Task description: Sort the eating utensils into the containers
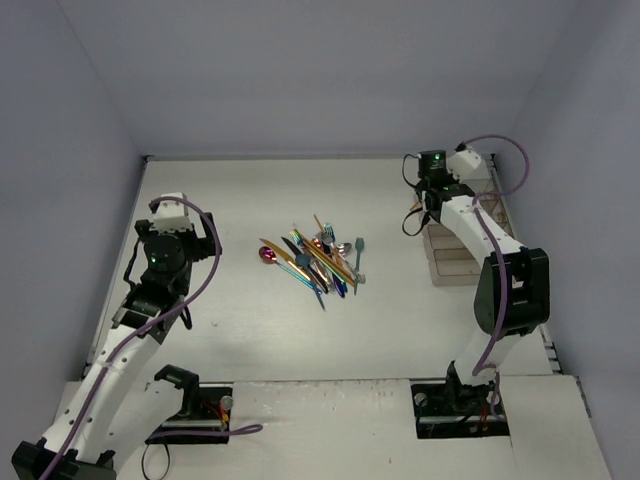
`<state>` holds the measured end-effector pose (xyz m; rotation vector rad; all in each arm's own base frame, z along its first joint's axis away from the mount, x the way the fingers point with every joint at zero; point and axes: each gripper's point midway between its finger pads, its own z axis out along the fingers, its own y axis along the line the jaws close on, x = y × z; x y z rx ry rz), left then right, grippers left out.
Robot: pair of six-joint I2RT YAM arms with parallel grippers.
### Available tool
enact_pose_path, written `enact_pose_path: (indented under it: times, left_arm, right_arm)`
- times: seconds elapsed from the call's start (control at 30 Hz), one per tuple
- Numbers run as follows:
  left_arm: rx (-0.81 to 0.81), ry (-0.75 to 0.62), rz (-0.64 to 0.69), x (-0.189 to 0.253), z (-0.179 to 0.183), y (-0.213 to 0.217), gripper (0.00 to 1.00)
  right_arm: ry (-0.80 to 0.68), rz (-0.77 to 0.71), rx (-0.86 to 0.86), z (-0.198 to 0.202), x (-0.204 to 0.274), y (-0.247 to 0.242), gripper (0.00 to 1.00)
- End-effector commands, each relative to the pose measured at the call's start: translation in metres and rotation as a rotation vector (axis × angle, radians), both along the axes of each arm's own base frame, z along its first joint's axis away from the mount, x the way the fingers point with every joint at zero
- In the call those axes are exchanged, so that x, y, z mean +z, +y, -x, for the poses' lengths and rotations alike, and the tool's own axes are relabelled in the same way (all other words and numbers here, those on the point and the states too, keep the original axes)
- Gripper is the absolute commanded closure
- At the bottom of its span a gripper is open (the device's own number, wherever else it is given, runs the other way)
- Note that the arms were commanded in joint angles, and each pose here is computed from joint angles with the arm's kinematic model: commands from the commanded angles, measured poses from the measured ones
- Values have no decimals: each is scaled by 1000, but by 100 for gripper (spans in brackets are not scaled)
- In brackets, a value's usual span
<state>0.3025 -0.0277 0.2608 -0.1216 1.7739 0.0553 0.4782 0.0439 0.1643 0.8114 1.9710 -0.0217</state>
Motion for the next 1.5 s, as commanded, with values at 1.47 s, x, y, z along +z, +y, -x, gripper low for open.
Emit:
enact_pose_path:
  times: [1.47]
  left_arm:
    - [-145,-275,-46,100,-35,-29,10]
  right_arm:
    - [-60,-17,-4,-67,28,-62,69]
